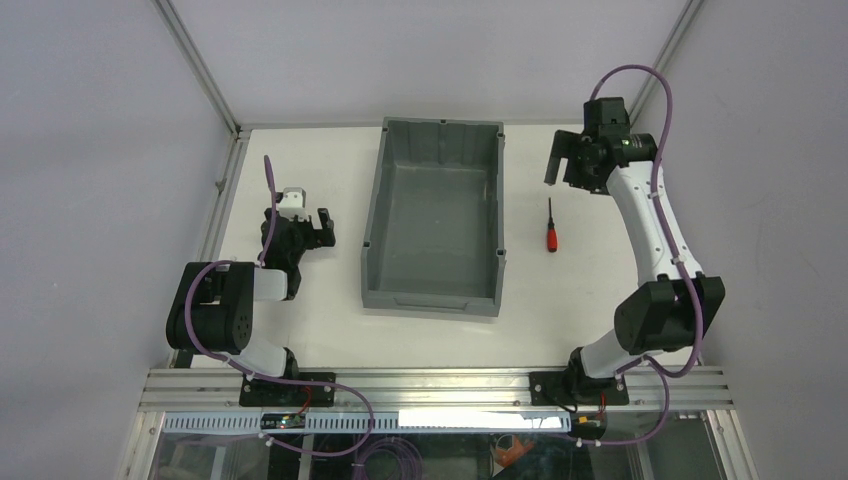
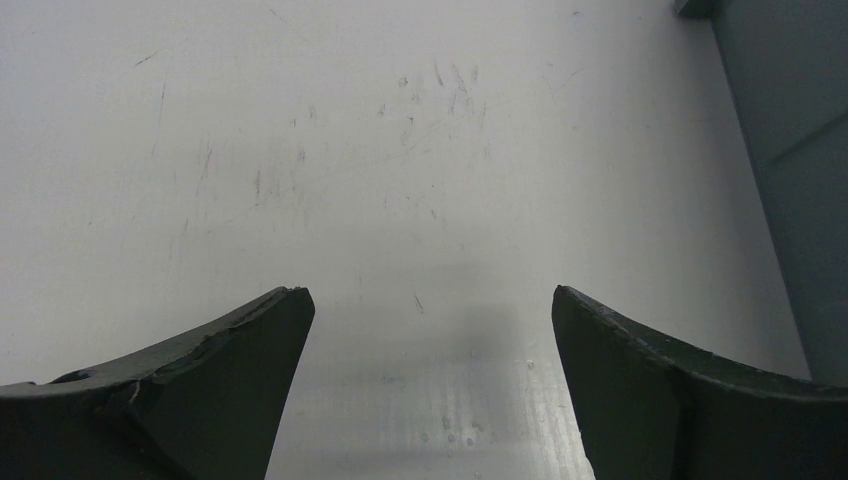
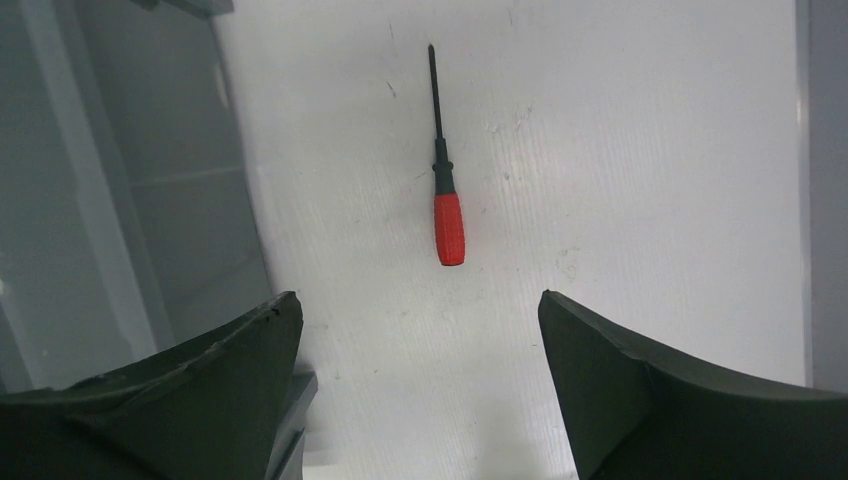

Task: Put the screwdriver in the bin
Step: Pick up the screwdriver from the center of the board.

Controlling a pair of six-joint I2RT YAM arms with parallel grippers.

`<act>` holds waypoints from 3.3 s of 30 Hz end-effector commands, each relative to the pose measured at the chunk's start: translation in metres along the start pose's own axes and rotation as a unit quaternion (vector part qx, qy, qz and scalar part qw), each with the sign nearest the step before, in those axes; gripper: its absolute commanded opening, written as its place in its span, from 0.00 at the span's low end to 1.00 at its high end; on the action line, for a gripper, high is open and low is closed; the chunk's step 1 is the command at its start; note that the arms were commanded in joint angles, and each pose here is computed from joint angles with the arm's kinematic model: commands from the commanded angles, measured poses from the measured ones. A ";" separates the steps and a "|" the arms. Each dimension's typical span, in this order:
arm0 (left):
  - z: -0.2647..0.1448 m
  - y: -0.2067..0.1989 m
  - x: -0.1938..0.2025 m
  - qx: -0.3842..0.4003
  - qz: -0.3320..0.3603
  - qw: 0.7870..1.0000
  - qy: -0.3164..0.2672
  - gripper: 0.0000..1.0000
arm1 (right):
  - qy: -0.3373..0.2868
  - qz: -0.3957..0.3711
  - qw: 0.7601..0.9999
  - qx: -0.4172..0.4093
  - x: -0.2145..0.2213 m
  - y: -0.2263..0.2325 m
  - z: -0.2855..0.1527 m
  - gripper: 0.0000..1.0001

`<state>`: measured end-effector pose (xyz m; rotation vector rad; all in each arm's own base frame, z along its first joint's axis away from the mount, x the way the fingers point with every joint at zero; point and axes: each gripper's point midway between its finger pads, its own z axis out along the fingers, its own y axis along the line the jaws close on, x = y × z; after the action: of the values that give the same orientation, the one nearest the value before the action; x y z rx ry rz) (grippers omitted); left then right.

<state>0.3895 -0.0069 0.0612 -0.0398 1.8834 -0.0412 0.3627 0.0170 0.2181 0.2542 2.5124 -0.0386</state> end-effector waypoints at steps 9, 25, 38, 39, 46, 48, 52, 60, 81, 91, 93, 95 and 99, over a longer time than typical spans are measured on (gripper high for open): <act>-0.002 -0.009 -0.017 0.017 -0.003 0.999 -0.029 0.99 | 0.075 0.027 0.997 0.002 0.043 -0.001 0.080 0.85; -0.002 -0.009 -0.018 0.017 -0.003 0.999 -0.029 0.99 | 0.138 0.025 0.990 0.027 0.087 -0.007 0.140 0.72; -0.002 -0.009 -0.018 0.017 -0.003 0.999 -0.029 0.99 | 0.162 0.020 0.986 0.042 0.106 -0.013 0.160 0.60; -0.002 -0.009 -0.017 0.017 -0.003 0.999 -0.029 0.99 | 0.163 0.020 0.985 0.043 0.107 -0.014 0.160 0.58; -0.002 -0.009 -0.017 0.017 -0.003 0.999 -0.029 0.99 | 0.169 0.018 0.984 0.045 0.112 -0.014 0.164 0.45; -0.002 -0.009 -0.018 0.017 -0.003 0.999 -0.029 0.99 | 0.171 0.017 0.984 0.046 0.112 -0.015 0.165 0.39; -0.002 -0.009 -0.017 0.017 -0.003 0.999 -0.029 0.99 | 0.172 0.016 0.984 0.047 0.113 -0.015 0.165 0.28; -0.002 -0.009 -0.017 0.017 -0.003 0.999 -0.029 0.99 | 0.159 0.017 0.987 0.037 0.098 -0.012 0.148 0.00; -0.002 -0.009 -0.018 0.017 -0.003 0.999 -0.029 0.99 | 0.047 0.095 0.979 -0.175 0.018 0.031 0.042 0.00; -0.002 -0.009 -0.017 0.017 -0.003 0.999 -0.029 0.99 | 0.008 0.106 0.947 -0.302 -0.004 0.067 -0.010 0.00; -0.002 -0.009 -0.017 0.017 -0.003 0.999 -0.029 0.99 | 0.003 0.113 0.936 -0.333 -0.009 0.077 -0.023 0.00; -0.002 -0.009 -0.017 0.018 -0.003 0.999 -0.029 0.99 | -0.002 0.123 0.926 -0.357 -0.013 0.084 -0.034 0.00; -0.002 -0.009 -0.017 0.018 -0.003 0.999 -0.029 0.99 | -0.010 0.124 0.911 -0.393 -0.021 0.100 -0.057 0.00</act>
<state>0.3895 -0.0069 0.0612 -0.0398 1.8834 -0.0412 0.3665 0.0908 0.2180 0.3172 2.4035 0.8675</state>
